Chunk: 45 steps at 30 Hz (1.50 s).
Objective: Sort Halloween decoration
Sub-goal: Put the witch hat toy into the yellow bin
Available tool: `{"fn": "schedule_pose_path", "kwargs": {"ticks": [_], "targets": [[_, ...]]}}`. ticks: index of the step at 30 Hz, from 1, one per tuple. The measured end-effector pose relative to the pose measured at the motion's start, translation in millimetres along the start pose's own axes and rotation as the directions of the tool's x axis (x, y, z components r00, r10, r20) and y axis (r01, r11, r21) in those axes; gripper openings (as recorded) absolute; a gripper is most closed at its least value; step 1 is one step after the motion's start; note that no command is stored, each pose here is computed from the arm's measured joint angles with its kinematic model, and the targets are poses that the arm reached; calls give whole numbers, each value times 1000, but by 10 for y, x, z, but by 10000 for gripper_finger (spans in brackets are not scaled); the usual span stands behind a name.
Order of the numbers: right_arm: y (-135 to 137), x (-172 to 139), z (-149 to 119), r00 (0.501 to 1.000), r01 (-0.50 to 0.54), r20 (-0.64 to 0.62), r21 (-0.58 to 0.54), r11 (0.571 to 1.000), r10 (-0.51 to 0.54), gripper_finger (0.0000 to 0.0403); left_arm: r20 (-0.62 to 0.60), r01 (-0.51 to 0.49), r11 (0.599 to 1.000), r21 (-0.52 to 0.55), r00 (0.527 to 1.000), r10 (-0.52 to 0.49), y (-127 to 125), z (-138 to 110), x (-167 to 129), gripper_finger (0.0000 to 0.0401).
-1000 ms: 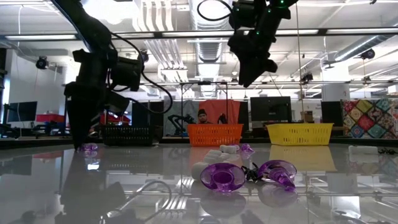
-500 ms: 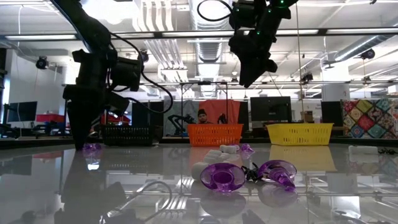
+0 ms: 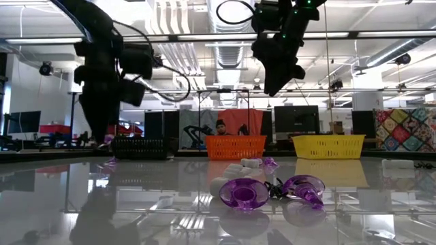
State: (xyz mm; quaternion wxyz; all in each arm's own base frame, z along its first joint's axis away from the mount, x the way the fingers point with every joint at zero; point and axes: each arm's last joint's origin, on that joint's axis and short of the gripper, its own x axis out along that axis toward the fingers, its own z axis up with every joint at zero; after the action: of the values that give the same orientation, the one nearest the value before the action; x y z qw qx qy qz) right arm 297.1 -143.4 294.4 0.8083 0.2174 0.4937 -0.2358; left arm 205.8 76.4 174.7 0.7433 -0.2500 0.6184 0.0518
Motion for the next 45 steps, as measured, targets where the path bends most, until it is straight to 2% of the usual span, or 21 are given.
{"fn": "schedule_pose_path", "kwargs": {"ticks": [6,11,15,19,24,29,31,36,45], "targets": [[14,0,-8,1000,-28,-12,-1,1000,28,109,129,4,999,51,992,-10,-100,131,-293,0],[94,-9,7,976,-218,-21,-41,975,217,109,262,-11,990,141,965,-27,-199,341,-564,0],[242,-38,61,930,-360,30,-114,926,365,109,355,-38,976,216,934,-42,-270,487,-760,0],[452,-84,131,854,-489,98,-183,853,511,109,402,-38,956,290,911,-85,-335,590,-917,0],[718,-160,199,768,-558,189,-270,785,612,109,435,-40,931,362,891,-131,-399,715,-1060,0],[841,-228,268,702,-594,272,-286,752,658,109,457,-42,905,423,872,-174,-452,806,-1178,0],[868,-231,293,691,-590,303,-287,755,656,109,466,-43,892,450,863,-193,-474,836,-1227,0],[861,-213,319,716,-538,357,-264,800,600,109,487,-53,863,502,842,-231,-515,872,-1321,0],[903,-106,353,711,-538,362,-270,798,602,109,514,-58,845,531,815,-267,-532,907,-1345,0]]}}
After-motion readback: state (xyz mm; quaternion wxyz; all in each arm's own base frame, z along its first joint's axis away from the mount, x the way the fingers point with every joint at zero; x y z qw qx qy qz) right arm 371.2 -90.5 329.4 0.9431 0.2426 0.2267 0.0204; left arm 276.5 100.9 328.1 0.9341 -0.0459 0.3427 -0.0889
